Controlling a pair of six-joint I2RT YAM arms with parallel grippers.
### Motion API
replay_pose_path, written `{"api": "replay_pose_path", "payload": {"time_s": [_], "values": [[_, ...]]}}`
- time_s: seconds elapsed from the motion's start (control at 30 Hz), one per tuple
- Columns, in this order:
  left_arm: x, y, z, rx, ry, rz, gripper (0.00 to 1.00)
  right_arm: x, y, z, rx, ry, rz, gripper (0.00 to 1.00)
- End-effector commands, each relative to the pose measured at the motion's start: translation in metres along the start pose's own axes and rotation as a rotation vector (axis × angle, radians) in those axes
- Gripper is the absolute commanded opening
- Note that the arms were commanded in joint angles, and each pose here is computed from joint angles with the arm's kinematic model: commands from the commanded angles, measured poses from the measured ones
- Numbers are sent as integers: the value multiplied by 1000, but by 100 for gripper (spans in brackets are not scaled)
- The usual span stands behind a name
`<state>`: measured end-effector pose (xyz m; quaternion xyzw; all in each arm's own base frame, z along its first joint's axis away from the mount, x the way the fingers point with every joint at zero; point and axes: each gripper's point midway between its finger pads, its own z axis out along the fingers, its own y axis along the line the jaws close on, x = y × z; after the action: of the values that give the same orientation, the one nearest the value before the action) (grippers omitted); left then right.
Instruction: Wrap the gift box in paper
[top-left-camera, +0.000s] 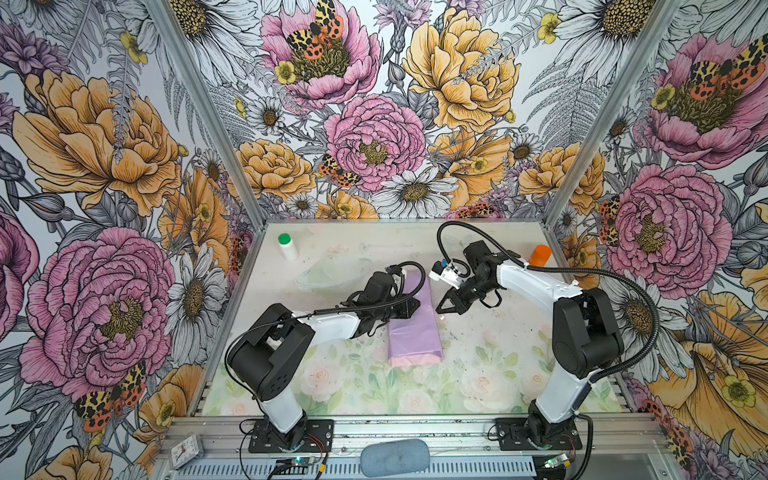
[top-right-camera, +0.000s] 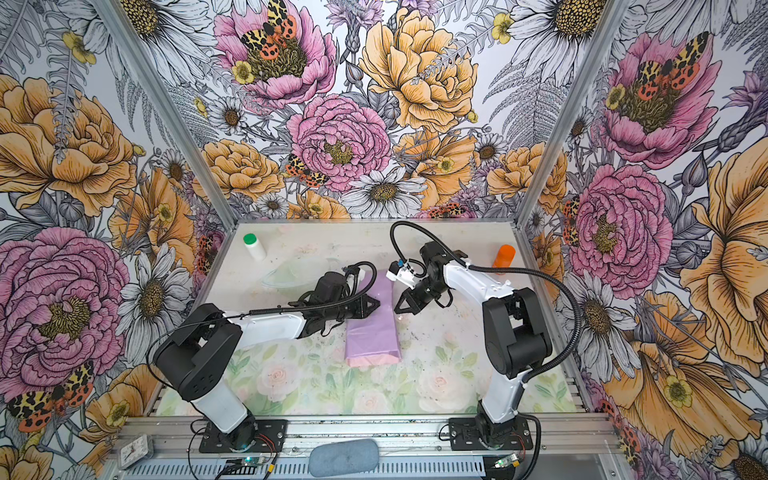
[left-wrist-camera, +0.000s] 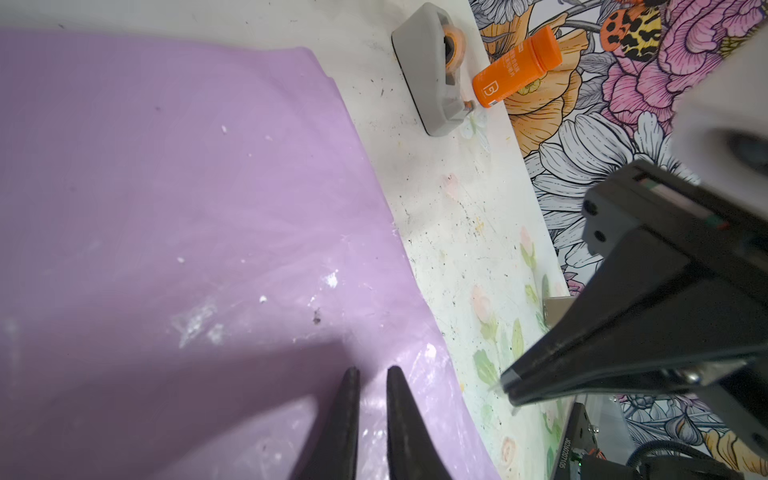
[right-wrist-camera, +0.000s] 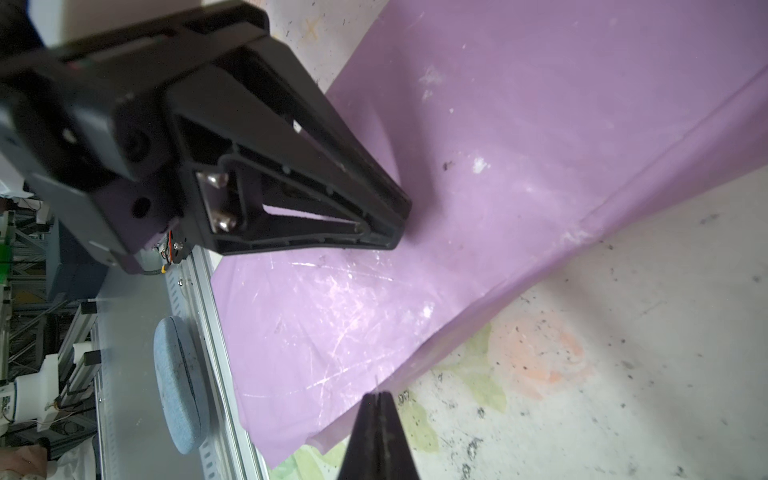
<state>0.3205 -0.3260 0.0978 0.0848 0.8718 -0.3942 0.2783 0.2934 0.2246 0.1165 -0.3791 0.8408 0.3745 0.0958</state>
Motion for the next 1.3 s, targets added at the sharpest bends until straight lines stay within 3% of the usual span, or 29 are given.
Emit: {"api": "replay_pose_path", "payload": {"time_s": [0.0,1.27], "values": [[27,20,-1,-76,91,-10,16,-6,3,-1,-39,-7,-17,0],[17,6,1,-45,80,9,17,-4,-12,22,-104,43,40,0]]}}
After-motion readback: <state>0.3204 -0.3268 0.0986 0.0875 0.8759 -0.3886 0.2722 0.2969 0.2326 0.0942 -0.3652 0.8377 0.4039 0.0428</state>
